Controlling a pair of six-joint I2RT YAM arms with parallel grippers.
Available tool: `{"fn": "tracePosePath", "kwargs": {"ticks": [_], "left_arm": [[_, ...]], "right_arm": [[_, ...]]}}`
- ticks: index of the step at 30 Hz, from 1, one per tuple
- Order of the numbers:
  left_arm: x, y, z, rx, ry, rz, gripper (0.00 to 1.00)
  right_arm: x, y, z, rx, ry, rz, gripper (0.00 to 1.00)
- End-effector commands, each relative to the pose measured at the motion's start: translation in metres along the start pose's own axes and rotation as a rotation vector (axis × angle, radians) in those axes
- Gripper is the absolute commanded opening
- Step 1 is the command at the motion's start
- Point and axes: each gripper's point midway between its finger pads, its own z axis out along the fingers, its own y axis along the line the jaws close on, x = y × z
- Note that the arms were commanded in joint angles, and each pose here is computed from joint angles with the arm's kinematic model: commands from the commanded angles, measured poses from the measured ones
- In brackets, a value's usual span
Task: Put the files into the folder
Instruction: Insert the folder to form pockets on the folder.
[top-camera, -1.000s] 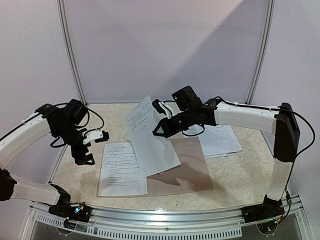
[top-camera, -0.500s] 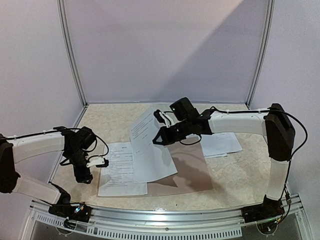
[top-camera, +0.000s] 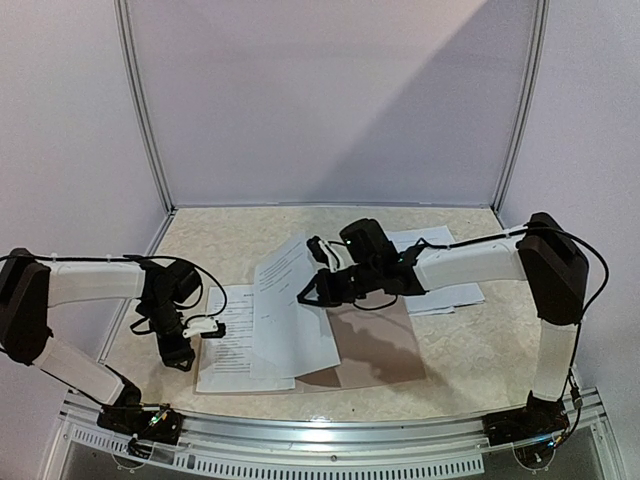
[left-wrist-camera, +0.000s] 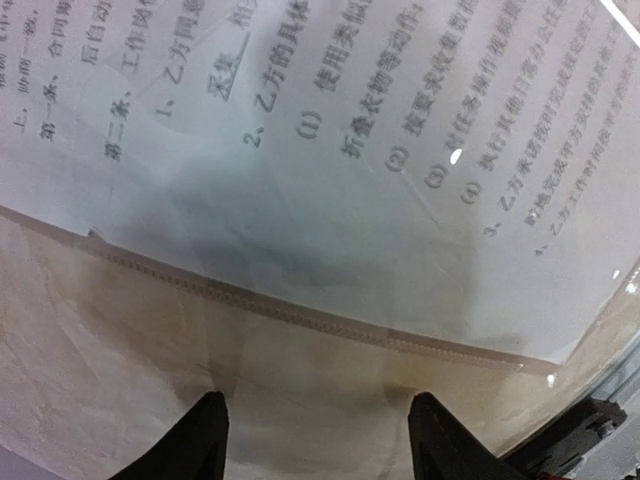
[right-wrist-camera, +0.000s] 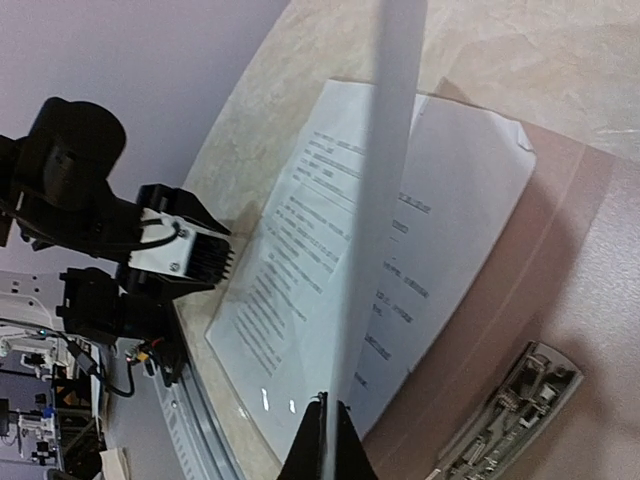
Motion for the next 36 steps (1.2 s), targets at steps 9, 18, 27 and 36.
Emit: {"fn": "tracePosePath", "kwargs": {"ticks": [9,18,27,36], "left_arm": [[-0.012,-0.009,0.005,0.057,-0.041,-0.01,0.6],[-0.013,-0.009,0.006,0.055,-0.04,-0.011,0.59],[-0.013,-0.009,0.007,0.057,-0.039,-0.012,0.59],[-0.014,-0.01,0.009,0.069,-0.03,-0.017,0.57]], "right_arm": [[0.016,-0.007,0.037,-0.009,-0.013,0.14,0.0],[0.019,-0.045,0.026,0.209,-0.05,0.201,0.13],[0.032,-0.051,0.01,0.286,0.007,0.199,0.24],[0.044,-0.053,0.028,0.225,0.054,0.245,0.0]]}}
